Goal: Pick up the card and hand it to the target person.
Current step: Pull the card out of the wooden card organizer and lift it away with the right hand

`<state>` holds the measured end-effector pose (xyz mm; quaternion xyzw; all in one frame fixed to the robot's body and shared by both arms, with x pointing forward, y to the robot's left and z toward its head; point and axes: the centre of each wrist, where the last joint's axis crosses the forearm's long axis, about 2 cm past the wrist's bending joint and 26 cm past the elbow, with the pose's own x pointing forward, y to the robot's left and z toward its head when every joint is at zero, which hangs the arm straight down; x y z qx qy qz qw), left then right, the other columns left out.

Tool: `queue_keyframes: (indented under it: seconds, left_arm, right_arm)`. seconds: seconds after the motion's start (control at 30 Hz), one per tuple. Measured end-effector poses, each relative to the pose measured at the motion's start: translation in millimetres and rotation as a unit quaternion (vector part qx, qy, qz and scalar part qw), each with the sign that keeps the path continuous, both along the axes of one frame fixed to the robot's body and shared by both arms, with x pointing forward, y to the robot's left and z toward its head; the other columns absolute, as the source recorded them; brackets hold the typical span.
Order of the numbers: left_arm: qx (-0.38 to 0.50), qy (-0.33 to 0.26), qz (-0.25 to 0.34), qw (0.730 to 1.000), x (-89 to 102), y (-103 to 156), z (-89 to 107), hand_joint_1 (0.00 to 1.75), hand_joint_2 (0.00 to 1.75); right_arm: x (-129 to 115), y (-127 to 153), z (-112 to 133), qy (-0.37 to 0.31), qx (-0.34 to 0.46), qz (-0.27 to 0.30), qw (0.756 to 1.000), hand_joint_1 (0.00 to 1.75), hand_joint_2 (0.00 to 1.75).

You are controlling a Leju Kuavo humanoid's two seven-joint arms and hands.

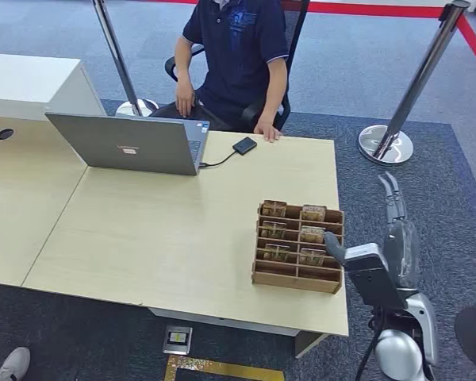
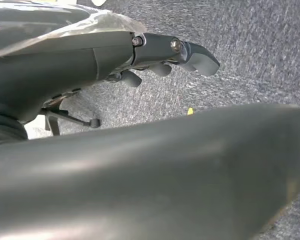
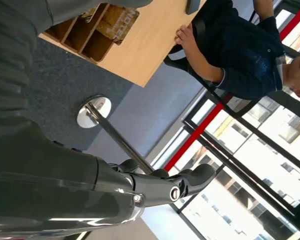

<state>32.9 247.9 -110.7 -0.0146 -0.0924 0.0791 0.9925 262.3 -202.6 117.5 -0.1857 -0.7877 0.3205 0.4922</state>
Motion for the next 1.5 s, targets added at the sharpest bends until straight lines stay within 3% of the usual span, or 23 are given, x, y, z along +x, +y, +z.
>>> queue_keyframes:
  seconds: [0.2,0.23,0.3,0.37,0.43,0.6,0.77,0.9,1.03,1.17,1.3,1.5]
  left_arm:
    - [-0.003,-0.005,-0.011,1.0,3.8,1,0.2,0.0,0.0]
    - [-0.003,-0.006,-0.012,1.0,4.3,2,0.3,0.0,0.0]
    - [-0.005,-0.008,-0.016,1.0,4.7,2,0.3,0.0,0.0]
    - [-0.007,-0.009,-0.018,1.0,4.7,2,0.3,0.0,0.0]
    - [-0.008,-0.01,-0.02,1.0,4.7,2,0.3,0.0,0.0]
    - [-0.008,-0.01,-0.023,1.0,4.4,2,0.2,0.0,0.0]
    - [-0.008,-0.009,-0.023,1.0,4.2,3,0.1,0.0,0.0]
    - [-0.007,-0.009,-0.022,1.0,3.9,4,0.0,0.0,0.0]
    - [-0.007,-0.008,-0.02,1.0,3.5,4,-0.1,0.0,0.0]
    - [-0.007,-0.008,-0.02,1.0,3.4,4,-0.1,0.0,0.0]
    - [-0.008,-0.008,-0.018,1.0,3.3,4,-0.1,0.0,0.0]
    - [-0.008,-0.007,-0.006,1.0,2.7,4,-0.2,0.0,0.0]
  right_arm:
    - [5,22,-4,-0.008,-0.067,0.016,0.998,0.0,1.75]
    - [5,25,-6,-0.006,-0.08,0.018,0.997,0.07,1.75]
    - [5,31,-10,-0.001,-0.109,0.02,0.994,0.53,1.75]
    - [5,34,-13,0.004,-0.14,0.017,0.99,1.16,1.75]
    - [4,35,-16,0.007,-0.178,0.012,0.984,1.43,1.75]
    - [1,35,-23,-0.002,-0.288,-0.002,0.958,1.42,1.75]
    - [-1,30,-28,-0.013,-0.338,-0.005,0.941,1.34,1.75]
    - [-3,24,-27,-0.016,-0.338,-0.002,0.941,1.27,1.75]
    - [-7,19,-22,-0.016,-0.325,0.003,0.946,0.99,1.75]
    - [-9,17,-21,-0.006,-0.315,0.006,0.949,1.05,1.75]
    - [-11,18,-23,0.004,-0.306,0.007,0.952,0.95,1.75]
    - [-16,26,-31,0.024,-0.298,0.011,0.954,0.96,1.75]
